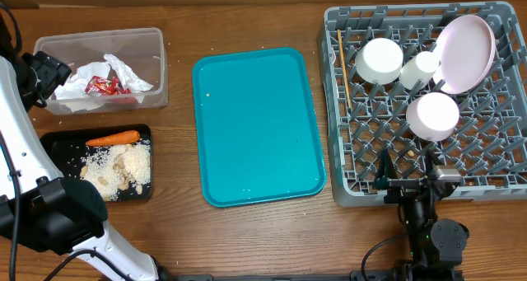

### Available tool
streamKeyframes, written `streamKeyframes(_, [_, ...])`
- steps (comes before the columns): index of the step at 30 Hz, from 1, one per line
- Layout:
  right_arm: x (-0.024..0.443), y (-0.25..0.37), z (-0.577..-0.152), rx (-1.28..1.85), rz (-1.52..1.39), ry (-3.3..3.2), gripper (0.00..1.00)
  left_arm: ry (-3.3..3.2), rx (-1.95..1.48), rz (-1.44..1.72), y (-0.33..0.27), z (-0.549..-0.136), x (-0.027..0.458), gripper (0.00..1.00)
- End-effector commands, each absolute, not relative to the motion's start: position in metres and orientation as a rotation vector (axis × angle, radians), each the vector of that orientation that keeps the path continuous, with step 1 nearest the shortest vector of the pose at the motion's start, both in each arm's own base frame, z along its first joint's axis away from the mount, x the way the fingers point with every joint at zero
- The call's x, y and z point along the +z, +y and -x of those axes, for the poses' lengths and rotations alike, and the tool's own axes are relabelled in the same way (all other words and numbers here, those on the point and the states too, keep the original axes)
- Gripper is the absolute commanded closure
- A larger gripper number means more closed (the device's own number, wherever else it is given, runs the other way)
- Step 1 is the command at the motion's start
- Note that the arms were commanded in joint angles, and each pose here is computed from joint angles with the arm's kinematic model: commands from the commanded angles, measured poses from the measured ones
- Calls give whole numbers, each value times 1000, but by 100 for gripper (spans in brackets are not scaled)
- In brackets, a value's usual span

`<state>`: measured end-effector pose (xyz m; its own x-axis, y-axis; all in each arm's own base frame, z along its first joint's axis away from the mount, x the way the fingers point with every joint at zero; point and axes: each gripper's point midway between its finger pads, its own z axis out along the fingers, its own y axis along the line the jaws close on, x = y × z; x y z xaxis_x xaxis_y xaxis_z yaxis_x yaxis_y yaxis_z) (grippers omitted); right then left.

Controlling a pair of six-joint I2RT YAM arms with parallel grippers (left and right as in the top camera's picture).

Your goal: Sort waste into correct bins and load items into the dishwasher rack

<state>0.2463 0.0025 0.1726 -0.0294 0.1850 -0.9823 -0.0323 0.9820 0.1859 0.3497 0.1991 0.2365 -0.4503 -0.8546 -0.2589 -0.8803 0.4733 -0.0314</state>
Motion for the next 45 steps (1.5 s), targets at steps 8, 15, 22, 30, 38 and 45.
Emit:
streamKeyframes(8, [171,-1,-246,155,-132,1588,0,2495,171,1475,198,-351,235,0])
streamKeyframes(15, [171,-1,-246,156,-132,1588,0,2501,179,1467,199,-350,235,0])
streamKeyframes(22, [171,-1,-246,156,-132,1588,0,2651,68,1324,169,-345,235,0])
streamKeyframes(30, [171,-1,-246,156,-132,1588,0,2543,75,464,82,-403,265,0])
streamKeyframes(38, [171,-1,-246,156,-132,1588,0,2397,23,228,37,-372,225,0])
streamKeyframes(45, [171,-1,-246,156,-132,1588,0,2182,-94,90,11,-330,178,0])
